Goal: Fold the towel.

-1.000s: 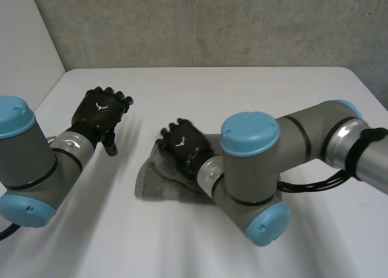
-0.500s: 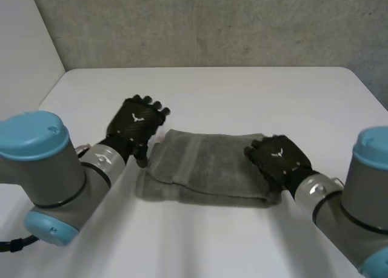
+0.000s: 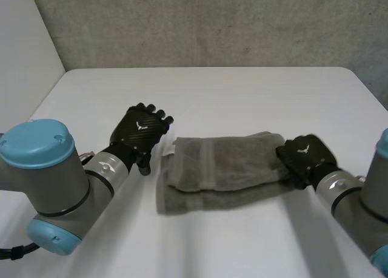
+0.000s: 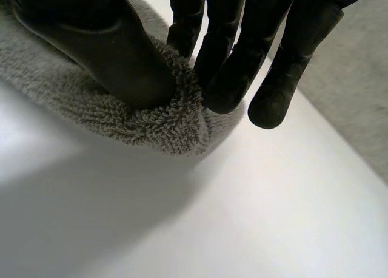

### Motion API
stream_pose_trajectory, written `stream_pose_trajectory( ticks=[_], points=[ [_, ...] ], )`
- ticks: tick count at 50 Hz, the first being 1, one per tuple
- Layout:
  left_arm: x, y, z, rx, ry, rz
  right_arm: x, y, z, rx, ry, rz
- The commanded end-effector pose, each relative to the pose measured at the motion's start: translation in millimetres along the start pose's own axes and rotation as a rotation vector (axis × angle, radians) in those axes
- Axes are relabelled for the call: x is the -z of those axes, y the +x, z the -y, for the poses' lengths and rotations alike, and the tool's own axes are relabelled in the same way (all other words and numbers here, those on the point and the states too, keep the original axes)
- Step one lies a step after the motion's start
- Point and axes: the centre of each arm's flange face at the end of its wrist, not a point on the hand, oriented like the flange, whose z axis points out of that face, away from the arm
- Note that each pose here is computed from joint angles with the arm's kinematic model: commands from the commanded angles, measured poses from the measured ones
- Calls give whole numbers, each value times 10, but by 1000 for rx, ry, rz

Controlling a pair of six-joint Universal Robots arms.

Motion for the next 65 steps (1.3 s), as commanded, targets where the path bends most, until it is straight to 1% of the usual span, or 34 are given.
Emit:
stream_pose_trajectory(
  ticks=[1,2,3,4,6,7,8,9,10,12,13,15,18,21,23,24,26,27,29,30,32,33,35,39,41,42,44,50,52,56,58,65],
  points=[
    [29,-109,97,0,25,36,-31,202,259,210,39,-42],
    [22,-181,131,1,36,57,-40,165,382,255,75,-32],
    [17,-252,152,4,41,77,-19,0,568,298,145,10],
    [17,-253,152,4,41,77,-18,-2,569,298,146,10],
    [11,-355,219,7,65,107,61,-449,933,351,309,139],
    [11,-355,219,7,65,107,62,-452,935,351,310,140],
    [6,-391,267,11,80,118,94,-672,1046,371,370,204],
    [1,-414,305,21,93,124,126,-901,1082,389,410,279],
    [1,-414,305,21,93,124,126,-903,1082,390,411,280],
    [-17,-453,350,57,110,134,196,-1242,1074,413,446,389],
    [-17,-453,350,58,110,134,197,-1243,1074,413,447,389],
    [-29,-494,376,103,115,156,235,-1416,1032,419,437,441],
    [-33,-513,382,122,115,170,228,-1414,1032,410,422,440],
    [-33,-517,383,146,112,180,207,-1360,1027,367,379,420],
    [-47,-472,381,149,113,166,220,-1252,1077,252,345,373],
    [-47,-472,381,149,113,166,220,-1251,1078,251,345,372],
    [-68,-450,403,149,121,160,280,-919,1227,99,344,275],
    [-68,-450,403,149,121,160,280,-917,1228,98,344,274],
    [-116,-308,424,147,128,123,244,-584,1203,-45,314,199],
    [-116,-307,424,147,128,123,244,-582,1202,-46,313,199],
    [-167,-148,464,147,140,84,208,-398,1158,-166,289,167],
    [-168,-147,464,147,140,84,208,-397,1158,-166,289,167],
    [-226,-33,464,145,144,56,201,-255,1151,-233,287,139],
    [-293,95,447,149,143,25,137,-152,1058,-257,256,111],
    [-352,280,446,163,146,-18,62,-153,963,-263,223,110],
    [-352,281,446,163,146,-18,61,-153,963,-263,223,110],
    [-419,421,394,185,135,-50,-93,-255,783,-269,160,136],
    [-460,581,252,203,93,-87,-260,-389,589,-273,94,167],
    [-430,665,142,201,52,-110,-370,-474,457,-275,48,188],
    [-366,701,33,200,0,-117,-481,-560,320,-276,3,205],
    [-261,720,-109,200,-62,-122,-537,-591,279,-267,-7,211],
    [-76,715,-175,202,-101,-127,-575,-553,332,-239,14,199]
  ],
)
